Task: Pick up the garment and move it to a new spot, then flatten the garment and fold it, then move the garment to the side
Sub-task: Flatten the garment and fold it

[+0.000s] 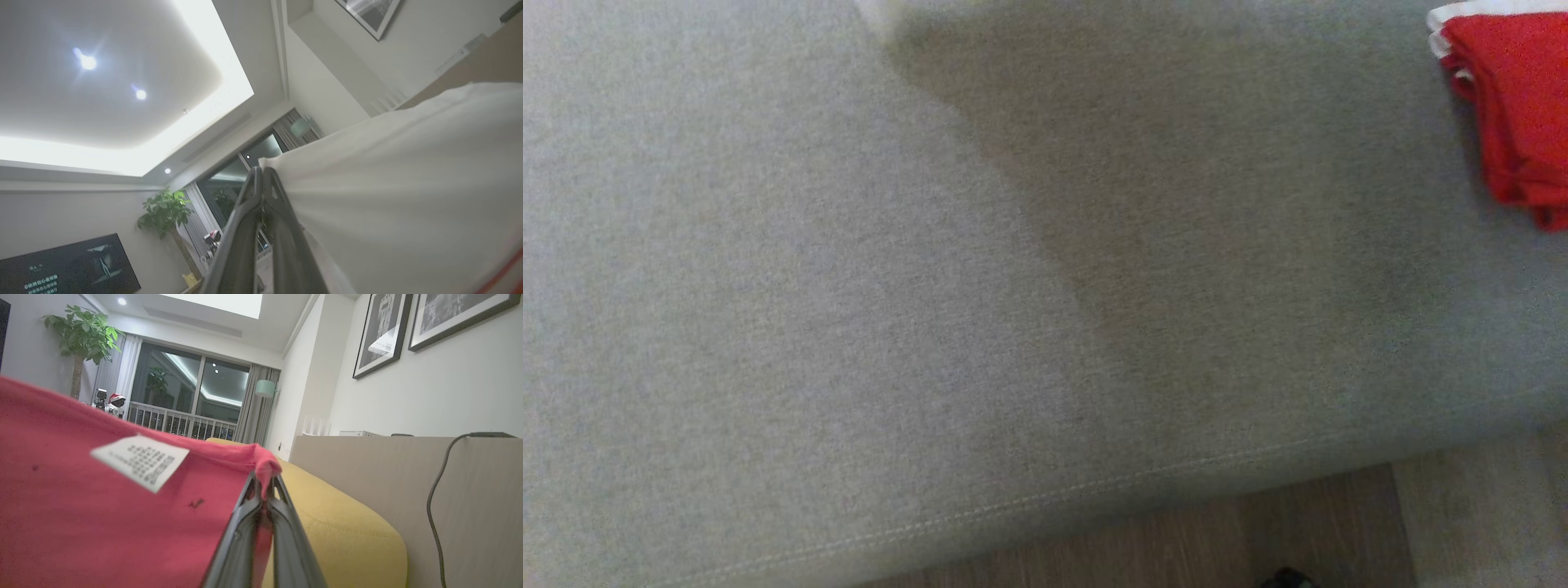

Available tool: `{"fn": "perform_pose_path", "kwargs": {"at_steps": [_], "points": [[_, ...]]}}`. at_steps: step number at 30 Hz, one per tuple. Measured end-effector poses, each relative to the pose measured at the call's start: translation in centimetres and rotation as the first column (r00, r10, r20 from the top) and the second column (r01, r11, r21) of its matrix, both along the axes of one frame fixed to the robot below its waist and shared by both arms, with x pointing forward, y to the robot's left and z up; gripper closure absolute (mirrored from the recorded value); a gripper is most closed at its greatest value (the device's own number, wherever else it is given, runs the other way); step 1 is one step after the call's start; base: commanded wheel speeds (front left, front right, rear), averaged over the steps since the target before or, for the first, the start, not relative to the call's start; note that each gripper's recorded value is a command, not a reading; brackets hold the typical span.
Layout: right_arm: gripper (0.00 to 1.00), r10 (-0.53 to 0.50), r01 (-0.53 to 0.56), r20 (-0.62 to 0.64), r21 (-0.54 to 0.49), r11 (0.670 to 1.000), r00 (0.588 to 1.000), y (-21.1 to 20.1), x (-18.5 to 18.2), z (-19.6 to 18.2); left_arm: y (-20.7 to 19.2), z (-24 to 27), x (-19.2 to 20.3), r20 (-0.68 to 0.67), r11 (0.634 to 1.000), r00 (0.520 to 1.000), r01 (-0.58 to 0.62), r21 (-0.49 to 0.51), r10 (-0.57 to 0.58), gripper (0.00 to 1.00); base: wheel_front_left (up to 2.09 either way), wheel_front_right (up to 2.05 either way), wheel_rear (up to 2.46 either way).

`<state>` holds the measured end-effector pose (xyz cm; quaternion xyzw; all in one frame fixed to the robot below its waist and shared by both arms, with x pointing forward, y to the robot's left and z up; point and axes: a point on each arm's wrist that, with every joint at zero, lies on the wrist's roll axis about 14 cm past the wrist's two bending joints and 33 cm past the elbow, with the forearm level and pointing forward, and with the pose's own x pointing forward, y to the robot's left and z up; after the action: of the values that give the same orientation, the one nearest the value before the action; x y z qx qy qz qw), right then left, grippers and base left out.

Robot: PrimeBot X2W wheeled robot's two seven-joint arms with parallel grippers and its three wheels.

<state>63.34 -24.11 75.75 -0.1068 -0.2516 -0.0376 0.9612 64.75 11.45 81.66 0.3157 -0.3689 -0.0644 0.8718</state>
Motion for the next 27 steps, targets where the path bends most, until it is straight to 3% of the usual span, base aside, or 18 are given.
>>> {"fn": "perform_pose_path", "kwargs": {"at_steps": [3, 6, 10, 13, 16, 20, 22, 27], "points": [[1.00, 0.004, -0.003, 0.018, -0.028, 1.000, 1.000, 0.6, 1.0, 0.0, -0.4, 3.2, -2.1, 0.156, 1.000, 0.987, 0.028, 0.002, -0.027, 1.00, 0.00, 0.00, 0.00], [1.00, 0.037, -0.037, 0.012, -0.044, 0.998, 0.999, 2.2, 2.0, -1.6, -0.9, 1.4, -2.8, 0.155, 0.997, 0.985, 0.079, 0.004, -0.079, 1.00, 0.00, 0.00, 0.00], [1.00, 0.113, -0.118, -0.161, -0.020, 0.993, 0.980, 4.8, 3.4, -10.0, -1.2, -8.5, -2.4, -0.077, 0.989, 0.986, 0.147, 0.001, -0.147, 1.00, 0.00, 0.00, 0.00], [1.00, 0.158, -0.154, -0.382, 0.040, 0.987, 0.910, 6.1, 2.8, -19.6, -0.4, -16.4, -3.5, -0.275, 0.986, 0.947, 0.158, -0.046, -0.164, 1.00, 0.00, 0.00, 0.00], [1.00, 0.168, -0.143, -0.502, 0.088, 0.986, 0.848, 5.8, 0.9, -24.6, 0.0, -21.0, -5.8, -0.398, 0.979, 0.896, 0.162, -0.127, -0.200, 1.00, 0.00, 0.00, 0.00], [1.00, 0.174, -0.114, -0.541, 0.144, 0.983, 0.823, 4.7, -0.9, -25.8, -0.5, -25.1, -10.0, -0.512, 0.960, 0.816, 0.184, -0.209, -0.268, 1.00, 0.00, 0.00, 0.00], [1.00, 0.177, -0.089, -0.558, 0.182, 0.979, 0.810, 4.0, -2.2, -26.5, -0.5, -28.1, -12.9, -0.587, 0.957, 0.758, 0.181, -0.229, -0.284, 1.00, 0.00, 0.00, 0.00], [1.00, 0.159, -0.011, -0.645, 0.227, 0.974, 0.748, 1.4, -7.6, -30.3, -0.2, -35.0, -20.9, -0.759, 0.939, 0.559, 0.127, -0.319, -0.334, 1.00, 0.00, 0.00, 0.00]]}}
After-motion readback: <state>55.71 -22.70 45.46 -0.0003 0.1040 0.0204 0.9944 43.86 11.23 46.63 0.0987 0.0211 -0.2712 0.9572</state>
